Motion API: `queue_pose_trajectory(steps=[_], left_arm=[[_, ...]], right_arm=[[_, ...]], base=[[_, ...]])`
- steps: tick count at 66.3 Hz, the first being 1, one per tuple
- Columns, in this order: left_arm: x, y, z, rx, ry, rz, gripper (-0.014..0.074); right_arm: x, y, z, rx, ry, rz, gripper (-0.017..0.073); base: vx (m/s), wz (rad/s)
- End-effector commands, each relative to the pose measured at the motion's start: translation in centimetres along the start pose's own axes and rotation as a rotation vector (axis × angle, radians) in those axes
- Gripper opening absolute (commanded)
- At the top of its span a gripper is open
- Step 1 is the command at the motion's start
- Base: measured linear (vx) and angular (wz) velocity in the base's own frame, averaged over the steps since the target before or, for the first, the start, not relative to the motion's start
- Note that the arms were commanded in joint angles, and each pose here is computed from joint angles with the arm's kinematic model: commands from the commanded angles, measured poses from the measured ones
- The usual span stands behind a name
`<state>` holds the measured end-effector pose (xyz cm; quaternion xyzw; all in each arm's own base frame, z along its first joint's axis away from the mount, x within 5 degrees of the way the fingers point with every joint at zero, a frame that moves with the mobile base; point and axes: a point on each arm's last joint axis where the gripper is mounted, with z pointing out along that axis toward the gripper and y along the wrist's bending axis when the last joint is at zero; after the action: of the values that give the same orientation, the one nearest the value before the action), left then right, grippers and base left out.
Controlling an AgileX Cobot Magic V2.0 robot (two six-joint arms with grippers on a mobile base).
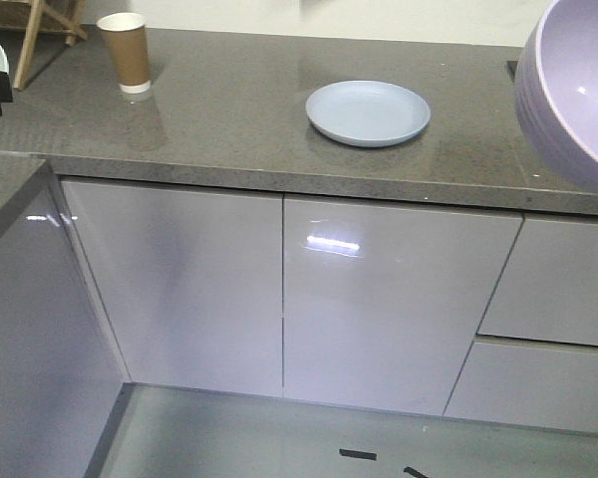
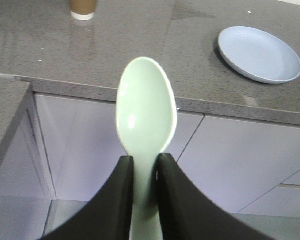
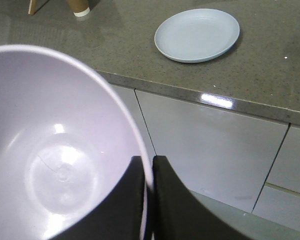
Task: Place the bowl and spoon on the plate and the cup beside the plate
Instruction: 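Drive the base toward the counter with the pale blue plate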
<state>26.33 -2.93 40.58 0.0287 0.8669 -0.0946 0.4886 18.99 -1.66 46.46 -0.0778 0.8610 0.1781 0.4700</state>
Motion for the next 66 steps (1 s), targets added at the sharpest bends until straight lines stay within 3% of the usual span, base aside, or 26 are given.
queue_pose_trajectory(steps=[1, 66], left_arm=[[-1.35, -0.37, -1.45, 0.012, -0.109, -0.009, -0.0006], [-1.35, -0.37, -1.45, 0.012, -0.109, -0.009, -0.0006]], right_arm=[[-1.04, 0.87, -1.01, -0.006, -0.096, -0.020, -0.0004], [-1.04, 0.87, -1.01, -0.006, -0.096, -0.020, -0.0004]], base=[[0.00, -0.23], [0.02, -0.10]])
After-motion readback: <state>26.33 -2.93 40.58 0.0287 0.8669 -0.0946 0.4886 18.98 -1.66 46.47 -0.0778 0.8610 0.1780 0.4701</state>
